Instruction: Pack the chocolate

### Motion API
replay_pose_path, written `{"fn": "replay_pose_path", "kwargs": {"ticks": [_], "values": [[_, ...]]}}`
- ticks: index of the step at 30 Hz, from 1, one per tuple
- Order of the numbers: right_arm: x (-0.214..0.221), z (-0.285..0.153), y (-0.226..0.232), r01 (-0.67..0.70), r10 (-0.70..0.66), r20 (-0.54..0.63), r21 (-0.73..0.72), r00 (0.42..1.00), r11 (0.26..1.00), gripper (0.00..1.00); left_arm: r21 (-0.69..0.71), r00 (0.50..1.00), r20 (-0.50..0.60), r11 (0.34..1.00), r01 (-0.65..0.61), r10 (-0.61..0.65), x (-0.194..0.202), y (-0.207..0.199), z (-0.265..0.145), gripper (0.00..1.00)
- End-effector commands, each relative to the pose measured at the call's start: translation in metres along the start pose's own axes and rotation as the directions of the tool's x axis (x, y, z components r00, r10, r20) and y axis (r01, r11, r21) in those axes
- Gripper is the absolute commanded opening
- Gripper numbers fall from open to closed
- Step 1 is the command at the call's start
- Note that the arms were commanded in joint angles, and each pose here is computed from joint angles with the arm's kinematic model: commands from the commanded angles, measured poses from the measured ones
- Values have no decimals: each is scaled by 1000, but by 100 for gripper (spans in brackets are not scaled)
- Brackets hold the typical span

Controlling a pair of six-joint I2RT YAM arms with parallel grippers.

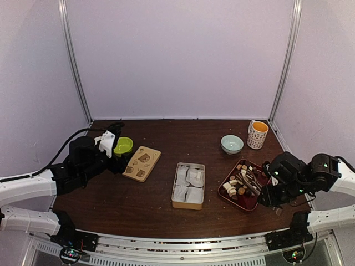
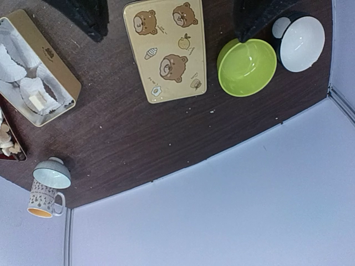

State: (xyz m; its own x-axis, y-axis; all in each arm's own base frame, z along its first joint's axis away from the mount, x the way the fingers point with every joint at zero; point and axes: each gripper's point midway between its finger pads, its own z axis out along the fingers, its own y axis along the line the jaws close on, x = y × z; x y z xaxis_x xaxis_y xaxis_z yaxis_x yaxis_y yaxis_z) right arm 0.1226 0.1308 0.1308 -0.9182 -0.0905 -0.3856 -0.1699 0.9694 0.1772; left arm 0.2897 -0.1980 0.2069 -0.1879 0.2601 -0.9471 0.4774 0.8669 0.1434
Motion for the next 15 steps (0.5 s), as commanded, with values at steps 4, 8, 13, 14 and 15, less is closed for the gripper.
{"fn": "replay_pose_path", "kwargs": {"ticks": [4,8,13,14,15], "values": [[-1,4,-9,3,-4,19,54,1000,999,37,1,999,54,1000,6,-6,-22,2,-1,79],[-2,7,-6,17,-18,9,57,1000,998,37,0,999,54,1000,6,-6,-22,2,-1,79],[-3,11,-4,30,-30,-1,67,1000,997,35,1,998,56,1000,7,-7,-23,2,-2,79],[-4,12,-3,31,-31,-2,67,1000,997,34,2,998,57,1000,7,-7,-23,2,-2,79],[-4,12,-3,31,-31,-2,66,1000,997,34,3,998,56,1000,7,-7,-23,2,-1,79]]}}
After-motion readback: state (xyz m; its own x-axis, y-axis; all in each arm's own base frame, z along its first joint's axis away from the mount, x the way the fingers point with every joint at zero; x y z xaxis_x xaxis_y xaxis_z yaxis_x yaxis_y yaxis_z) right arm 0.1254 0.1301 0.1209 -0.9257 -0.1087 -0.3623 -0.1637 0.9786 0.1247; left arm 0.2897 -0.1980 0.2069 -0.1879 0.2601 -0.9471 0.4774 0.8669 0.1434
